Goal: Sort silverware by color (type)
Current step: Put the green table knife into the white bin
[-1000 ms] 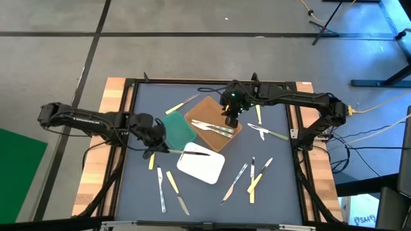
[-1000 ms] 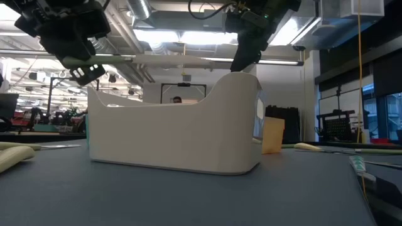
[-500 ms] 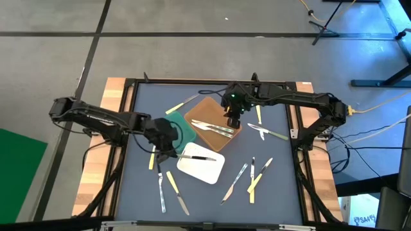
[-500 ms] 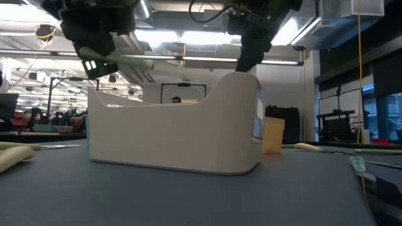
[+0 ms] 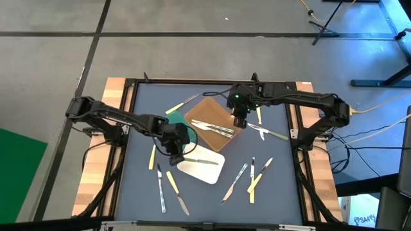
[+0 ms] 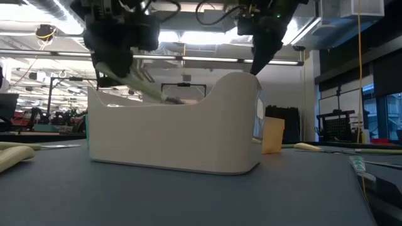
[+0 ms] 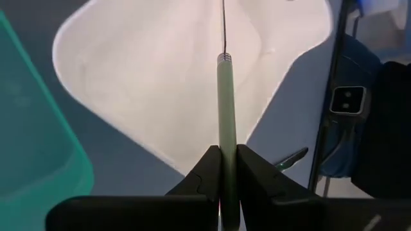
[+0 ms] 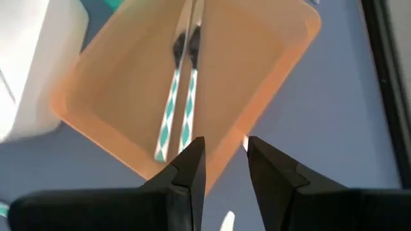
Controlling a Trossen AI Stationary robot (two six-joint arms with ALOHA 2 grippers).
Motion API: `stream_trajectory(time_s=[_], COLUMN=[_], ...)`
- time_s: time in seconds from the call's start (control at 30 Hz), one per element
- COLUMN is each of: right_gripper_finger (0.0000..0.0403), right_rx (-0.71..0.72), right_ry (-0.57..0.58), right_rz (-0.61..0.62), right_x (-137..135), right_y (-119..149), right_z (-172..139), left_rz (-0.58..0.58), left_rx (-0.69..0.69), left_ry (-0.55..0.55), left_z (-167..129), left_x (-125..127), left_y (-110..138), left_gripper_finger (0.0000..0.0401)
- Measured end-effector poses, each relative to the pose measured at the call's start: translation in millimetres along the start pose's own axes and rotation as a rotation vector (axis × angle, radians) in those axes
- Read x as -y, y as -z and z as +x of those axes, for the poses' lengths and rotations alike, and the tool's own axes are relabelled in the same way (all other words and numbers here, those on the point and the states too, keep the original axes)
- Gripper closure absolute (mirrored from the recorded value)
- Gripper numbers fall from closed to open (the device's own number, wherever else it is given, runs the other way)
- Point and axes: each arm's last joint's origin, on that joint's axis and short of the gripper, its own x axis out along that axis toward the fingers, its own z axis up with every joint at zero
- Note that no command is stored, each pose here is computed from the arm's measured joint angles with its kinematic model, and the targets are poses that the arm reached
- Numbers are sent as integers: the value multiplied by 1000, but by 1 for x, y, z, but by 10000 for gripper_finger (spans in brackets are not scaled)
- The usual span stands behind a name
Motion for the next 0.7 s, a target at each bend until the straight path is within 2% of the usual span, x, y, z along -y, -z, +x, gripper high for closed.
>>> stream_trajectory(time_s=[0.23, 0.57, 0.7], right_gripper_finger=[299, 299, 299], right_rx=[7, 48, 86], right_ry=[54, 92, 97], right_rz=[-5, 4, 24], right_x=[0, -2, -2], right_y=[12, 31, 37], right_z=[-28, -68, -82], left_rz=[-28, -26, -25], left_rx=[-32, -30, -29], left_ry=[-13, -6, -8], left_z=[14, 15, 15], left_x=[-5, -5, -5], left_y=[-2, -3, -3], left_gripper_finger=[374, 372, 354])
